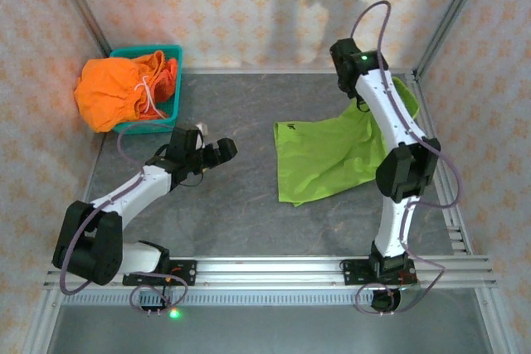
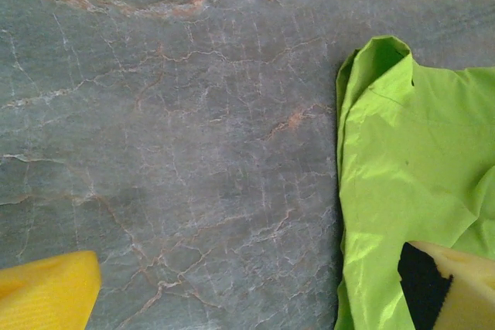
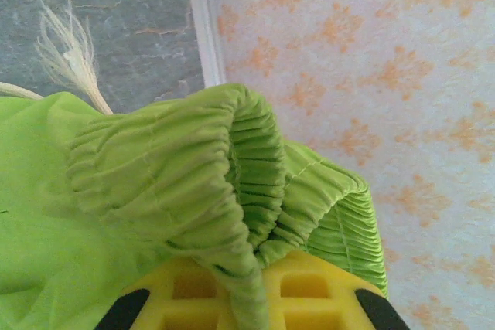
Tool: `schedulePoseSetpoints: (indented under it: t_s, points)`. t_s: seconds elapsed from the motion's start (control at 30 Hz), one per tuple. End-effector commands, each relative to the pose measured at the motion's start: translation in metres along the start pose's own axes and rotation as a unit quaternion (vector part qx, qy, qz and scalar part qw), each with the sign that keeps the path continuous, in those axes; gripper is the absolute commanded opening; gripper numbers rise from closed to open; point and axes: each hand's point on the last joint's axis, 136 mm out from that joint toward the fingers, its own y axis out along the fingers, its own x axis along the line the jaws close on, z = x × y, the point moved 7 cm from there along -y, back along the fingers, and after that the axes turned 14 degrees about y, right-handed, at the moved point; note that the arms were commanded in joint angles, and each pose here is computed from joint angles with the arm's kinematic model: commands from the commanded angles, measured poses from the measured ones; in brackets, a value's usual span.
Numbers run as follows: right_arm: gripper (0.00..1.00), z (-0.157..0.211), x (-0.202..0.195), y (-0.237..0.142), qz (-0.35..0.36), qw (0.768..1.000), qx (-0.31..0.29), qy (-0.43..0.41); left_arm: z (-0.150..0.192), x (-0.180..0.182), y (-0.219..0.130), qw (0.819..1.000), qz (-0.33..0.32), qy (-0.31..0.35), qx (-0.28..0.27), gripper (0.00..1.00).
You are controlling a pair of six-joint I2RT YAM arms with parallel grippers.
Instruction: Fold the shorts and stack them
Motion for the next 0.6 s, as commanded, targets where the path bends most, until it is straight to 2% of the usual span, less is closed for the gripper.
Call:
schedulePoseSetpoints:
  t_s: [0.0,0.17,0.3,0.37,0.4,0.47,0.5,0.53,0.57]
  points:
    - [0.03,0.001,0.000,-0.021,0.078,0.996,-0.025,-0.041,0.000,-0.005,-0.005,1.000,0.010,0.012,-0.012,1.00]
    - [0.09,0.014,0.044,-0.053,0.067,0.995,-0.042,-0.056,0.001,-0.005,-0.001,1.000,0.015,0.005,-0.014,1.00]
    - [0.20,0.036,0.088,-0.069,0.040,0.996,-0.032,-0.067,0.002,-0.003,0.002,1.000,0.015,0.001,-0.014,1.00]
    - [0.24,0.051,0.114,-0.080,0.002,0.998,-0.011,-0.062,0.003,-0.002,0.003,1.000,0.013,-0.001,-0.015,1.00]
    - [0.28,0.059,0.128,-0.086,-0.032,0.998,0.005,-0.059,0.003,-0.002,0.004,1.000,0.012,-0.002,-0.016,1.00]
    - [0.46,0.081,0.164,-0.108,-0.148,0.986,0.056,-0.050,0.004,0.000,0.005,1.000,0.010,-0.006,-0.020,1.00]
    - [0.55,0.089,0.178,-0.120,-0.214,0.972,0.085,-0.043,0.004,0.001,0.005,1.000,0.009,-0.008,-0.021,1.00]
    - [0.62,0.097,0.190,-0.135,-0.291,0.949,0.121,-0.025,0.004,0.001,0.006,1.000,0.009,-0.011,-0.024,1.00]
    - [0.67,0.101,0.199,-0.151,-0.372,0.915,0.158,0.001,0.004,0.001,0.006,1.000,0.009,-0.013,-0.026,1.00]
